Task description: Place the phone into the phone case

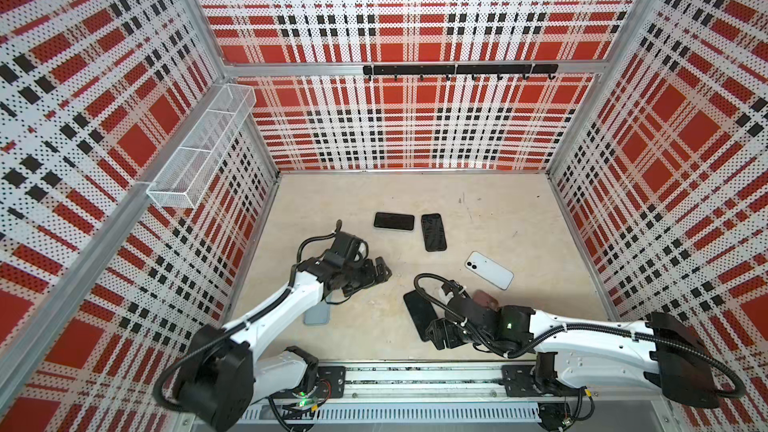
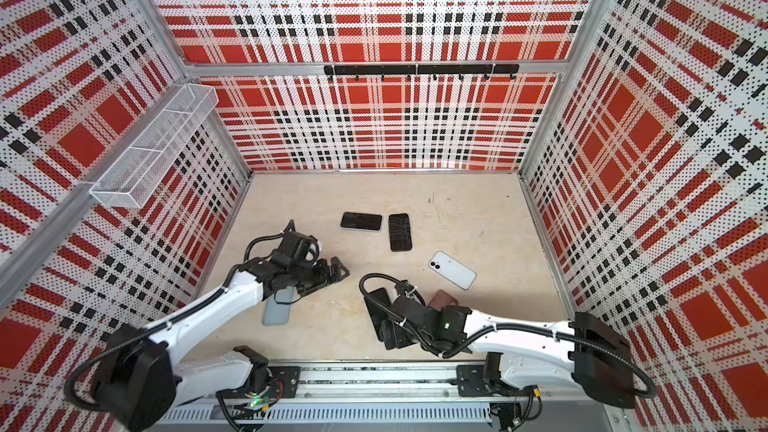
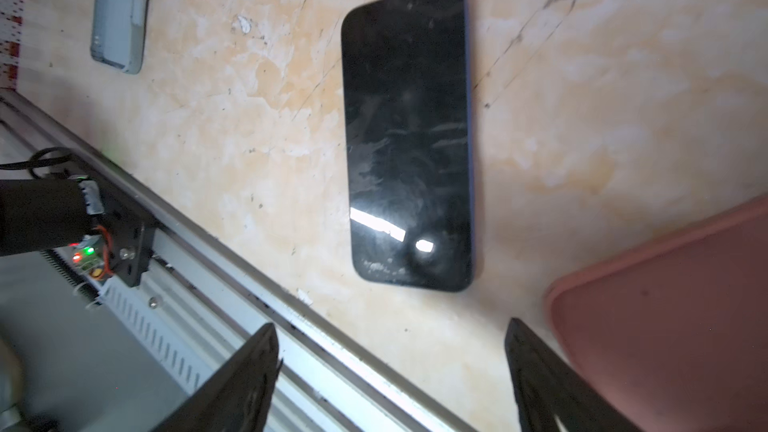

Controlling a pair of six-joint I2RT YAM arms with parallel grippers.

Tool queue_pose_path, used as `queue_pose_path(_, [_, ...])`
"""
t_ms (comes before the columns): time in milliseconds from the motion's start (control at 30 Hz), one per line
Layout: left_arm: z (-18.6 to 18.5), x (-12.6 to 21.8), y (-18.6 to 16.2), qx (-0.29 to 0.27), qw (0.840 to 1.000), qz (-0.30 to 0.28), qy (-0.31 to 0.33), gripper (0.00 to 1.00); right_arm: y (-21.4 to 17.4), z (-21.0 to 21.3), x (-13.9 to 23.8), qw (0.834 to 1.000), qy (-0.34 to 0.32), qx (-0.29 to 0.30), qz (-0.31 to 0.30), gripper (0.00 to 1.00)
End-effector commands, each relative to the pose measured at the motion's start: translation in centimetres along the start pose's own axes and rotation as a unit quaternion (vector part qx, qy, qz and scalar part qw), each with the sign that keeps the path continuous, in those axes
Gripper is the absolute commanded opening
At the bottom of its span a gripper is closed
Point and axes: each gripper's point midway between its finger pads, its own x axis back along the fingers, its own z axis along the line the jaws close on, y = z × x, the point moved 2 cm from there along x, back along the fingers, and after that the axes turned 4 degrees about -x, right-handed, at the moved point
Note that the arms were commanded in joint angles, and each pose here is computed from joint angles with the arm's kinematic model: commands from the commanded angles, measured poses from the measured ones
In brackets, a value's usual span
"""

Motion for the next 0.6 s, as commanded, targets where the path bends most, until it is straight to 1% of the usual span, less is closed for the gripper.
queue_pose_path(0, [-2.3,-2.2,1.5,-0.031,0.999,0.004,-0.023,0.99,-0.6,2.5,-1.0,0.997,0.063,-0.05,0.001,0.86])
queue_pose_path(100, [-3.7,-4.5,1.7,-0.042,0.998,0.035,-0.033,0.98,-1.5,3.5,-2.4,0.995,0.085,-0.055,0.012,0.86])
queue_pose_path(200, [-4.5,-6.1,1.9,-0.048,0.997,0.05,-0.04,0.97,-1.8,3.7,-3.5,0.993,0.096,-0.062,0.01,0.86])
queue_pose_path(367, [-4.8,-8.4,1.6,-0.054,0.995,0.071,-0.038,0.96,-1.3,2.5,-4.1,0.992,0.093,-0.078,-0.025,0.86])
queue_pose_path(467, [-4.4,-9.9,0.8,-0.052,0.994,0.093,-0.035,0.95,-0.9,1.2,-4.0,0.991,0.082,-0.091,-0.05,0.86])
queue_pose_path(567, [-4.4,-10.9,-0.3,-0.049,0.991,0.112,-0.046,0.93,-0.3,0.1,-3.9,0.99,0.08,-0.102,-0.062,0.86])
